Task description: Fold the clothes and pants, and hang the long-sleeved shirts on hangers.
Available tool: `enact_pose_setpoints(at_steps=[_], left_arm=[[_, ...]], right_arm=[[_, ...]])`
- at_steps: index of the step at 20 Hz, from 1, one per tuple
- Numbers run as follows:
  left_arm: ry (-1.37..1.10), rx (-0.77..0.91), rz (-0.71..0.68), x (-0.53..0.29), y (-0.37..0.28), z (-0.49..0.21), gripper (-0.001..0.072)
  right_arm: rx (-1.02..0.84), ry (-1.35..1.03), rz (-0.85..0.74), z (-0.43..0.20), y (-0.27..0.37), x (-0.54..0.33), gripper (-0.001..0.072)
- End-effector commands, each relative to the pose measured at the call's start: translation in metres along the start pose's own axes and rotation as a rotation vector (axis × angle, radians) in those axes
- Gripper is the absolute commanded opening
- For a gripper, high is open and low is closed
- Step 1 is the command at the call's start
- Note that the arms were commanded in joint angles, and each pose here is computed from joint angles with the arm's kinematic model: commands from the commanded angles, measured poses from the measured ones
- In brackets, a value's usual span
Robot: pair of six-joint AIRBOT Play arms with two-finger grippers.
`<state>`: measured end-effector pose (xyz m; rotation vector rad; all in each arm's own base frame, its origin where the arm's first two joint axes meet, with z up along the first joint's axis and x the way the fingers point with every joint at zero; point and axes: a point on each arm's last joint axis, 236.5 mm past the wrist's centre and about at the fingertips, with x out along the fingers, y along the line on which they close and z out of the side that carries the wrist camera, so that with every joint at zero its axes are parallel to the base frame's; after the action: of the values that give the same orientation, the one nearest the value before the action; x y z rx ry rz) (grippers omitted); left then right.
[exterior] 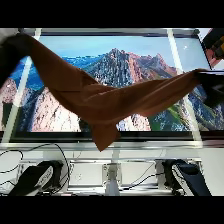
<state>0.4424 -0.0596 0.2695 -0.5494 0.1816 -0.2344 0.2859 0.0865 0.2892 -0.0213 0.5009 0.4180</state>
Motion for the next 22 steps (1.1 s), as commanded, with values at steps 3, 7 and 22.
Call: enact_pose_setpoints(at_steps=[3,7,22], left_arm=[[0.225,-0.2,0.095,0.086,0.055,-0.116,0.0019],[0.237,-0.247,0.161,0.113,0.073,-0.158,0.0019],[1.038,-0.217,0.092,-0.046,0.096,-0.328,0.0695]], right_arm=[[0.152,0.206,-0.04,-0.075,-0.058,0.115,0.0018],[0.225,0.394,-0.053,-0.144,-0.085,0.177,0.0018],[0.244,0.54,-0.037,-0.187,-0.088,0.193,0.0018]])
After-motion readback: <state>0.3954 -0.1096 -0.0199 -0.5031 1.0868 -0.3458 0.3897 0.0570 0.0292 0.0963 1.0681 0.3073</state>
